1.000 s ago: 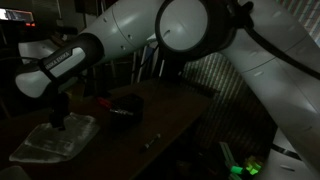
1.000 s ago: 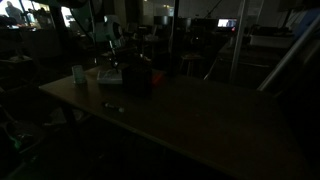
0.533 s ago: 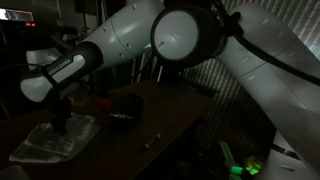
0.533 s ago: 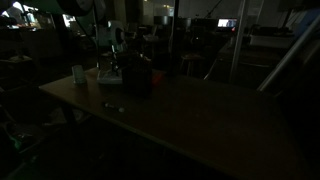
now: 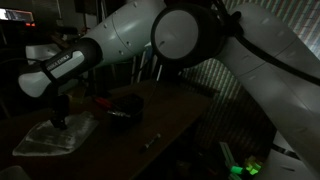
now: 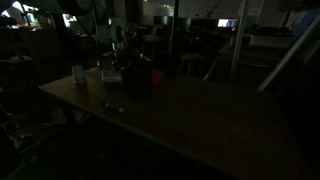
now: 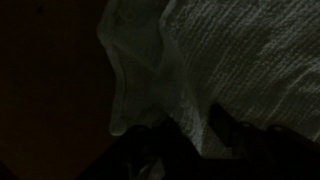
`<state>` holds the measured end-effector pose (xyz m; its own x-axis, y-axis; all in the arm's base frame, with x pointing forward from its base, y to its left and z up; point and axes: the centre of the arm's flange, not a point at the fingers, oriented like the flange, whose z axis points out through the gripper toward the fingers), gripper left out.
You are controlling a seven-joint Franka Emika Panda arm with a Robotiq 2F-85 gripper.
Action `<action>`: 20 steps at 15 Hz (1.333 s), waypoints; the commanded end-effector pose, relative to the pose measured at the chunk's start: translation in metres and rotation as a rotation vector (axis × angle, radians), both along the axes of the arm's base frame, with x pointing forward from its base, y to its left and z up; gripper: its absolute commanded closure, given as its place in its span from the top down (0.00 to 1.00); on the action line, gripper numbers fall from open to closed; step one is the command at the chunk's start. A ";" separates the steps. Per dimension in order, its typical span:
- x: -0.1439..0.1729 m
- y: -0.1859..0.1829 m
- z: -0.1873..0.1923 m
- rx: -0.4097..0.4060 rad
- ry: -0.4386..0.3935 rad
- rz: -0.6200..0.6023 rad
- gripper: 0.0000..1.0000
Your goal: Pick up the towel from the table and put it in the black object.
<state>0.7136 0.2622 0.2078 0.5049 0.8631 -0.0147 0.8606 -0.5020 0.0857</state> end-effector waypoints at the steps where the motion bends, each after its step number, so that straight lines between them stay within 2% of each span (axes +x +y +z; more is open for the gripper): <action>1: -0.002 0.001 0.021 0.012 -0.010 0.002 0.12; 3: -0.005 0.000 0.029 0.011 -0.018 0.000 0.00; 8: -0.025 0.001 0.066 0.005 -0.051 0.006 0.03; 13: -0.070 -0.011 0.132 0.007 -0.082 -0.012 0.03; 17: -0.107 -0.037 0.177 -0.002 -0.105 -0.057 0.03; 20: -0.132 -0.071 0.209 0.030 -0.118 -0.134 0.03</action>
<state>0.6317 0.2325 0.3807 0.5593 0.8285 0.0268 0.8142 -0.5552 0.1696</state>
